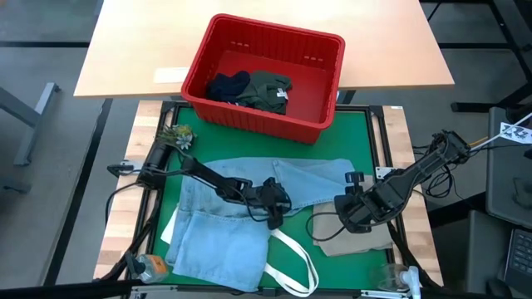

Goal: Fold Laundry from Bin
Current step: Fold the light blue pants

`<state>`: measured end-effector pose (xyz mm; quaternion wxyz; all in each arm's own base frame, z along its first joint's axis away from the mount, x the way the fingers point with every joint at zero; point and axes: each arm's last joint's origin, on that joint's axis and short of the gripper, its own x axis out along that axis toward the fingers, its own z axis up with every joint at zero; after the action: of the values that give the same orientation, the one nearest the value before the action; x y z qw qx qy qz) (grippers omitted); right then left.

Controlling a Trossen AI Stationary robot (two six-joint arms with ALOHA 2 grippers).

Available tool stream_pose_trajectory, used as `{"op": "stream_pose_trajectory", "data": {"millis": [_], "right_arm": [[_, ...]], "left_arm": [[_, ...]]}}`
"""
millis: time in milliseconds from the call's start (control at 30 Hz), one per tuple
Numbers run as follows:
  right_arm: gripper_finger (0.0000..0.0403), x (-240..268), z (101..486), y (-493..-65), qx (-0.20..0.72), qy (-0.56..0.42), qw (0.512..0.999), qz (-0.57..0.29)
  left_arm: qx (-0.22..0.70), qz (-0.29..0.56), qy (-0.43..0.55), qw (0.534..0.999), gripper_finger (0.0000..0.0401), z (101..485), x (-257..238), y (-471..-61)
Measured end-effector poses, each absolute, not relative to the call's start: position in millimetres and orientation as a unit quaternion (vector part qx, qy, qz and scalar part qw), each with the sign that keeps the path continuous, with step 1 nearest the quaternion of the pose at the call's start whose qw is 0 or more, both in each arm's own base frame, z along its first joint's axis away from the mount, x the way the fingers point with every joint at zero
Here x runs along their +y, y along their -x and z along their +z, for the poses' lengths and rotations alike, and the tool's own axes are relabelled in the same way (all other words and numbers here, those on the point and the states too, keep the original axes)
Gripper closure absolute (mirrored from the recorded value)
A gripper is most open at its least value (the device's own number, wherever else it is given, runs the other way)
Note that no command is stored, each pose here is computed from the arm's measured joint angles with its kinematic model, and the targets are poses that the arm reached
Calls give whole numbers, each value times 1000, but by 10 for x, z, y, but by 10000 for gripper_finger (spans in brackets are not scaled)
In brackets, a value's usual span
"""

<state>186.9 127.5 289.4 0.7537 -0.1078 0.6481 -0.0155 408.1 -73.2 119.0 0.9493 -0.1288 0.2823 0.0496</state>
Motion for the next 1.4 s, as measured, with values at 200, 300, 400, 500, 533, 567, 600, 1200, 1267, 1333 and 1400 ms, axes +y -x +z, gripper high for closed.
{"op": "stream_pose_trajectory", "data": {"millis": [200,300,400,500,533,567,600,1200,1267,1333,1400], "right_arm": [[274,1276,2893,-1870,648,108,754,-16],[274,1276,2893,-1870,648,108,754,-15],[274,1277,2893,-1870,648,108,754,-15],[274,1276,2893,-1870,648,108,754,-15],[274,1276,2893,-1870,648,108,754,-15],[274,1276,2893,-1870,648,108,754,-15],[274,1276,2893,-1870,648,108,754,-15],[274,1273,2893,-1865,650,109,752,-17],[274,1273,2893,-1866,649,109,752,-17],[274,1273,2893,-1867,649,109,753,-17],[274,1274,2893,-1866,649,110,753,-17]], "left_arm": [[298,50,126,945,273,998,-738,-4093],[301,51,125,944,274,955,-739,-4096],[300,54,124,944,287,956,-736,-4096],[299,60,122,944,323,956,-728,-4097],[300,60,122,944,340,954,-726,-4096],[300,60,122,944,356,954,-724,-4096],[301,59,123,944,372,954,-725,-4096],[334,42,96,937,391,1963,-518,-3733],[356,39,94,929,390,1983,-513,-3674],[371,34,92,924,389,1972,-531,-3650],[392,25,90,915,389,1920,-567,-3626]]}}
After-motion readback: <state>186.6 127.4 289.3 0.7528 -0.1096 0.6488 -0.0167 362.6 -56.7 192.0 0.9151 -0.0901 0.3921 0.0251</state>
